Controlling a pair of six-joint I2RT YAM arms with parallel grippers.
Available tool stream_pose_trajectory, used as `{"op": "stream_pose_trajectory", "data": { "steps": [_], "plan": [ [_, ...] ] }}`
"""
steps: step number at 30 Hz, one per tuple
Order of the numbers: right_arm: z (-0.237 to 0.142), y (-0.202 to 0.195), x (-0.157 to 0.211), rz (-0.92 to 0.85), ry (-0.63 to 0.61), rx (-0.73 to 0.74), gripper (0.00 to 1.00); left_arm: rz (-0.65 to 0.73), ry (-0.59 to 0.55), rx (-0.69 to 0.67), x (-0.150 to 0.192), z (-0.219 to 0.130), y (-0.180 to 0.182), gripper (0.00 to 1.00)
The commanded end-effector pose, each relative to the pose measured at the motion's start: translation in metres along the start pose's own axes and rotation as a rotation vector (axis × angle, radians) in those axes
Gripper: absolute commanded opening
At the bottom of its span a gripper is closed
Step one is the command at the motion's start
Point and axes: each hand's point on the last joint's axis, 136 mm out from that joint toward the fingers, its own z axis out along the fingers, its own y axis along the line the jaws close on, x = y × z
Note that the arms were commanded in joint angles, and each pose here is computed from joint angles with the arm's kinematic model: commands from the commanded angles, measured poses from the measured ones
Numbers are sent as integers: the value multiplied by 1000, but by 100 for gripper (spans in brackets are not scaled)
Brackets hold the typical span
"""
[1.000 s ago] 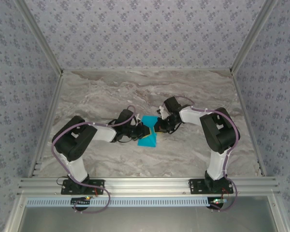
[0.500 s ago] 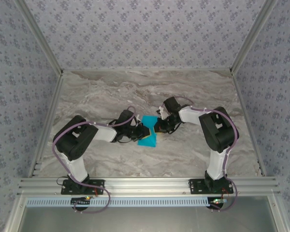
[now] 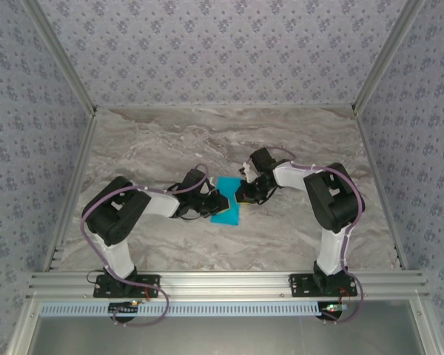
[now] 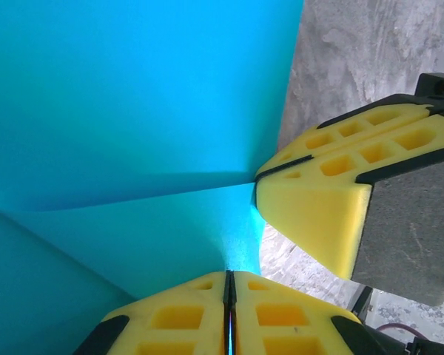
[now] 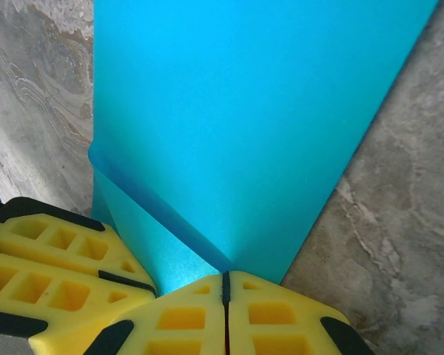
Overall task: Fold a paper plane with a square sheet of paper (pick it up from the middle)
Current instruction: Fold the triangle a second time at the center of the table.
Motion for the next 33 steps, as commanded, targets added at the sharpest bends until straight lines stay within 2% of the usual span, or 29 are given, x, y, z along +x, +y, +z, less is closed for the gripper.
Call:
{"op": "stream_pose_trajectory", "data": {
  "steps": [1, 8, 16, 33],
  "plan": [
    [2, -5, -1, 4, 17, 12, 9, 17, 3, -32, 3, 1, 5, 11],
    [4, -6, 0, 5, 26, 14, 9, 21, 3, -26, 3, -2, 2, 11],
    [6, -9, 2, 7, 38, 25, 9, 87, -43, 61, -8, -19, -40, 12],
    [9, -9, 3, 7, 48, 28, 9, 27, 1, -65, -7, 0, -9, 11]
  ]
}}
